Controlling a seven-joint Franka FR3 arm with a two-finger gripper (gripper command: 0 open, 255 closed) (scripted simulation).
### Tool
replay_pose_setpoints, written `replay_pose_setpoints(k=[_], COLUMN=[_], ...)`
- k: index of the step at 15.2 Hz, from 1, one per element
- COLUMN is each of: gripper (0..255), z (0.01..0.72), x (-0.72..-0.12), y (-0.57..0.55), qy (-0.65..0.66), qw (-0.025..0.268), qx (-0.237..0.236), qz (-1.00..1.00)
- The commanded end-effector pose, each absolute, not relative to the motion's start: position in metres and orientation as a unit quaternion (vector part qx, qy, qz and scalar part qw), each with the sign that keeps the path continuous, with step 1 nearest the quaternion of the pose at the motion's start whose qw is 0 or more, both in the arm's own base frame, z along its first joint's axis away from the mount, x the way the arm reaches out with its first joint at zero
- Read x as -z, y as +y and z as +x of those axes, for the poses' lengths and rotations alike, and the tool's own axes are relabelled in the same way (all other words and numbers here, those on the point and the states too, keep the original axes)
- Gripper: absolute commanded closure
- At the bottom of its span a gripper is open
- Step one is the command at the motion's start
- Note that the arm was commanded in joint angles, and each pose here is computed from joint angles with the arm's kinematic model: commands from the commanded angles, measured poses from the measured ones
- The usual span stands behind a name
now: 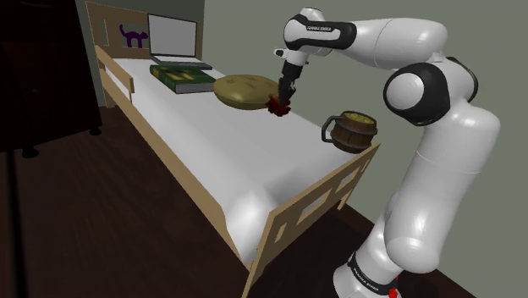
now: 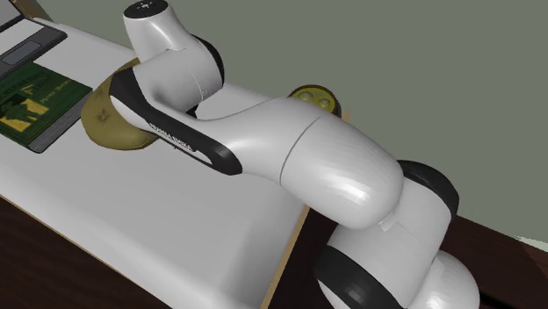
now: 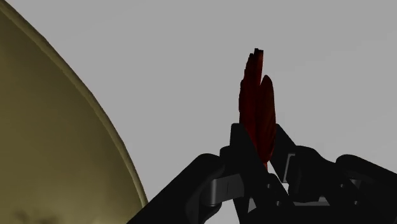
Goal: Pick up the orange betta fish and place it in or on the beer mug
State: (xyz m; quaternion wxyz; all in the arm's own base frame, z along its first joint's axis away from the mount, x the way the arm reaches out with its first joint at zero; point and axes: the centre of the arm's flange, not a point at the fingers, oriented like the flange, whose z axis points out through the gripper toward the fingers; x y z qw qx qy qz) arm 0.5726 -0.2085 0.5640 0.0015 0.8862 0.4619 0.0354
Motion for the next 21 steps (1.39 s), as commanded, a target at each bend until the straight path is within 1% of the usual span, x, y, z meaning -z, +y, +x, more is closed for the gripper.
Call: replay_pose_setpoints(k=[1, 21], gripper=[255, 255], z=[0.573, 0.573], x=[-0.575, -0.68], y=[-0.209, -0.209], qy=[0.462, 0.462], qw=[0.001, 0.001], qx=[-0.035, -0.035], qz=[0.886, 0.886])
